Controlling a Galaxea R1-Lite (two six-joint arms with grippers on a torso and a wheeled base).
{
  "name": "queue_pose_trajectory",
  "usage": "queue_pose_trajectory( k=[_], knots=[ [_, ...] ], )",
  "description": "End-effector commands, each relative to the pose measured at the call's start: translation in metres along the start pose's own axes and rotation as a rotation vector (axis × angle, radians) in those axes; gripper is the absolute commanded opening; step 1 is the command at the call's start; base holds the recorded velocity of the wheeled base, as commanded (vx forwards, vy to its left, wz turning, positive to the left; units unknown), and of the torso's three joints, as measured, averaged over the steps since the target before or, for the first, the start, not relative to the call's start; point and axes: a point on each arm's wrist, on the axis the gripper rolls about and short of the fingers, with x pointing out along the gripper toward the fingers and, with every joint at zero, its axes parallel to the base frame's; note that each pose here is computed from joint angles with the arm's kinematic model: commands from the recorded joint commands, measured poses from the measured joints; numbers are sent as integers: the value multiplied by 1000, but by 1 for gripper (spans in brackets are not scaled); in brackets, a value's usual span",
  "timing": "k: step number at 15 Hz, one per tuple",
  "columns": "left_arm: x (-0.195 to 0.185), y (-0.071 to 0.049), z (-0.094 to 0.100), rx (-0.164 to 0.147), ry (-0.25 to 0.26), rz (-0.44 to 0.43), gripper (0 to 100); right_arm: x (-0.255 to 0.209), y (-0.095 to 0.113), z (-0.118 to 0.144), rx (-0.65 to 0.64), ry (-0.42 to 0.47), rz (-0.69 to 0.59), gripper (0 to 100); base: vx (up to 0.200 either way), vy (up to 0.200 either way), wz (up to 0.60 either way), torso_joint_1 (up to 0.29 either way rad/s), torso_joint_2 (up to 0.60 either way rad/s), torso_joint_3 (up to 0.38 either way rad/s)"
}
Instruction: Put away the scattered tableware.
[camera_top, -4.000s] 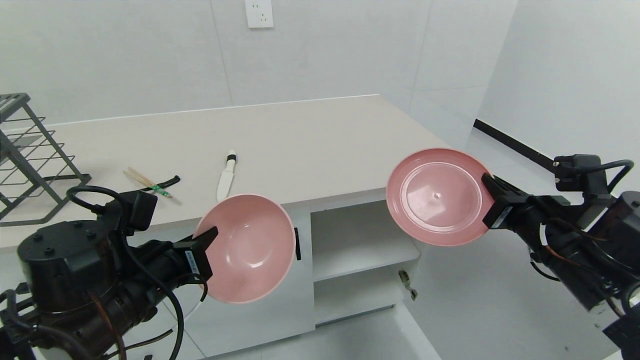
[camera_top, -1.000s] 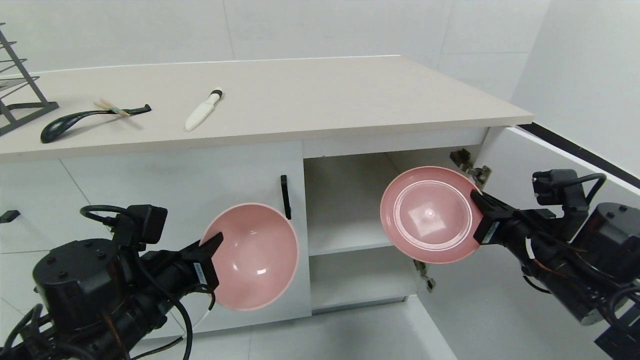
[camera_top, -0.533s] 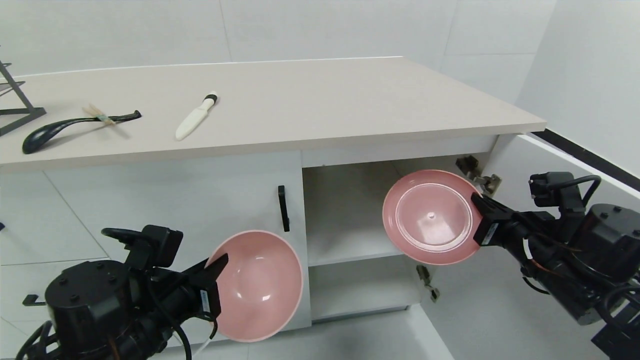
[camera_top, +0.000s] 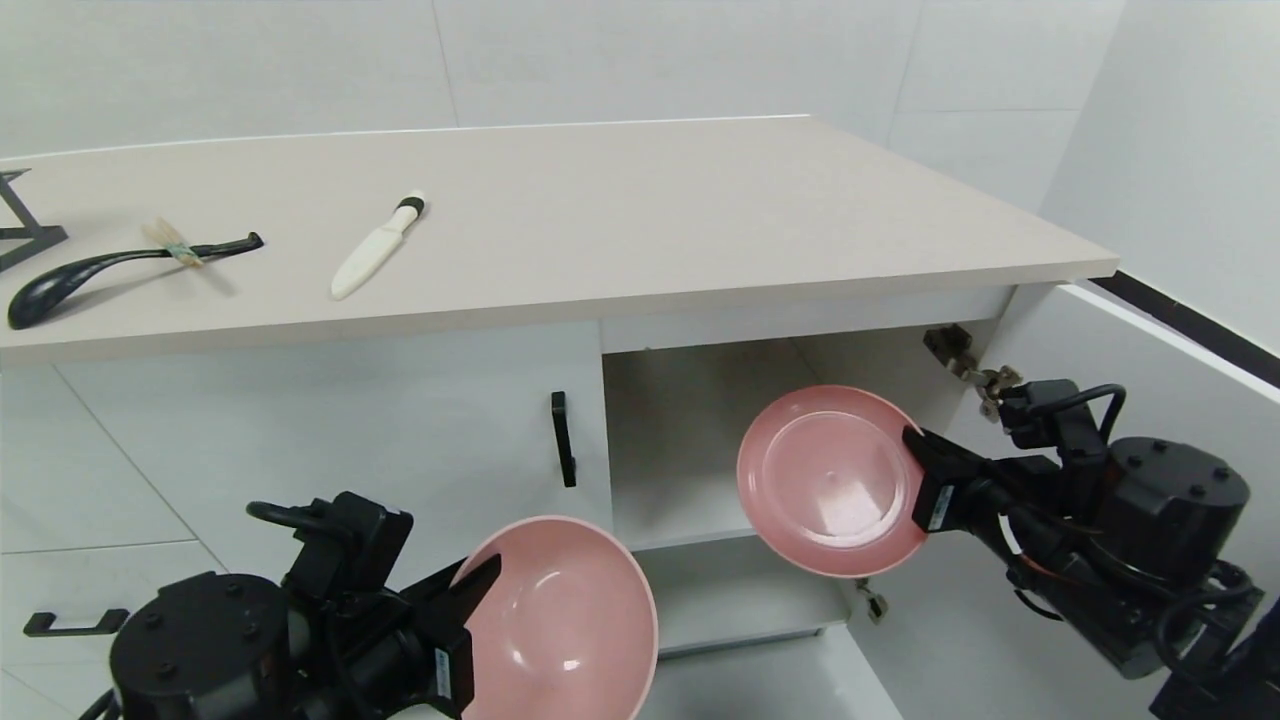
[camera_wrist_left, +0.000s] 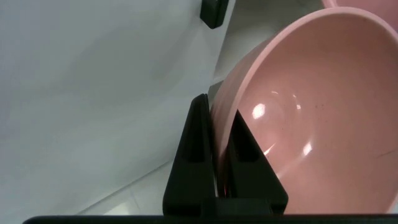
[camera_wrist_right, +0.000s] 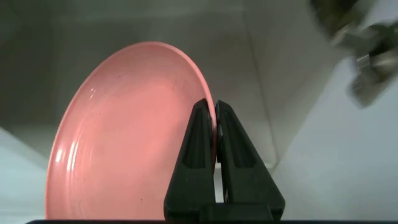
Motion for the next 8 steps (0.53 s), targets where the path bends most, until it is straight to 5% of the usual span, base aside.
queue_pose_trajectory(
  k=[1, 8],
  knots=[
    [0, 0, 0, -2, 2, 3, 0, 6, 3, -18, -22, 71, 5, 0, 0, 0, 0, 0, 0, 0],
    [0, 2, 3, -11, -22, 10, 0, -28, -4, -40, -127, 224, 10, 0, 0, 0, 0, 0, 0, 0]
  ],
)
